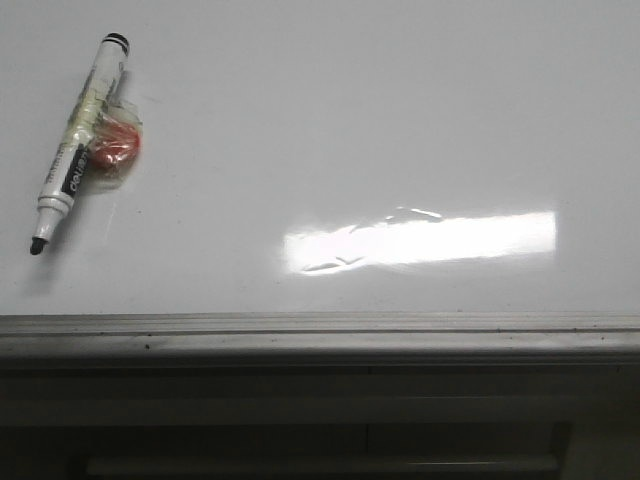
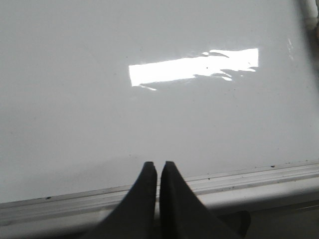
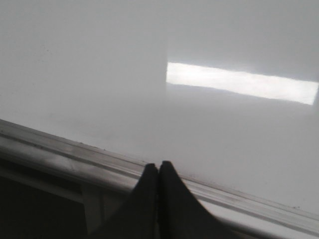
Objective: Write number 0 on whiteboard
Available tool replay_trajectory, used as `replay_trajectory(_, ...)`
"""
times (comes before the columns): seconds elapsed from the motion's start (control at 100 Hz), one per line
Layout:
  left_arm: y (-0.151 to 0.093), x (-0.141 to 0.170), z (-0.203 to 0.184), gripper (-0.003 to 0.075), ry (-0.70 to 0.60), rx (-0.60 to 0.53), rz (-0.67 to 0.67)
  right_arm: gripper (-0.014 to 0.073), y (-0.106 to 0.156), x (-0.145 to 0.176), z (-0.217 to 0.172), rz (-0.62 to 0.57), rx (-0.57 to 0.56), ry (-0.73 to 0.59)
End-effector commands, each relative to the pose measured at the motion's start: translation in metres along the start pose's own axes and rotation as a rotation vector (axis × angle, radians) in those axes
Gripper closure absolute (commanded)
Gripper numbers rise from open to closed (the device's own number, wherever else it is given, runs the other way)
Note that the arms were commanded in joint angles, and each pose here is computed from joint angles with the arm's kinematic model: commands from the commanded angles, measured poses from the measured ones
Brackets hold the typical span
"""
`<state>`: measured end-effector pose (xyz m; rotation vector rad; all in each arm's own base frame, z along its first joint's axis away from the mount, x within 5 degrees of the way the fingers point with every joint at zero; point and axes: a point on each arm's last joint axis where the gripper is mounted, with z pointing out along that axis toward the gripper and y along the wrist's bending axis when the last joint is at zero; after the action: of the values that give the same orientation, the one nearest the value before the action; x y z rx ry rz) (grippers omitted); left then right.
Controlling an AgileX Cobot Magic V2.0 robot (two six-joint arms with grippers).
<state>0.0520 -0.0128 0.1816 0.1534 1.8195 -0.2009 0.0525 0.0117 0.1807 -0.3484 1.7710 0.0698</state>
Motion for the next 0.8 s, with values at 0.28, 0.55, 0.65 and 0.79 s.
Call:
replay_trajectory(0.28,0.0005,0.0053,0.0014,0.074,-0.04,-0.001,-0.013,0.0652,0.0,-0.0003,-0.0002,0.006,0.008,-0.043)
replay_trajectory(0.55,0.0005,0.0053,0.0014,0.074,-0.04,-0.001,-0.013,0.0652,0.0,-0.0003,-0.0002,0.006,0.008,-0.043)
replay_trajectory(0.65,0.0005,0.0053,0.0014,0.074,-0.04,-0.001,-0.013,0.0652,0.0,-0.0003,-0.0002,0.006,0.008,-0.043)
replay_trajectory(0.79,0.0008,0.0049,0.0013,0.074,-0.044,-0.005,-0.001,0.0652,0.0,-0.0003,-0.0002,0.006,0.008,-0.043)
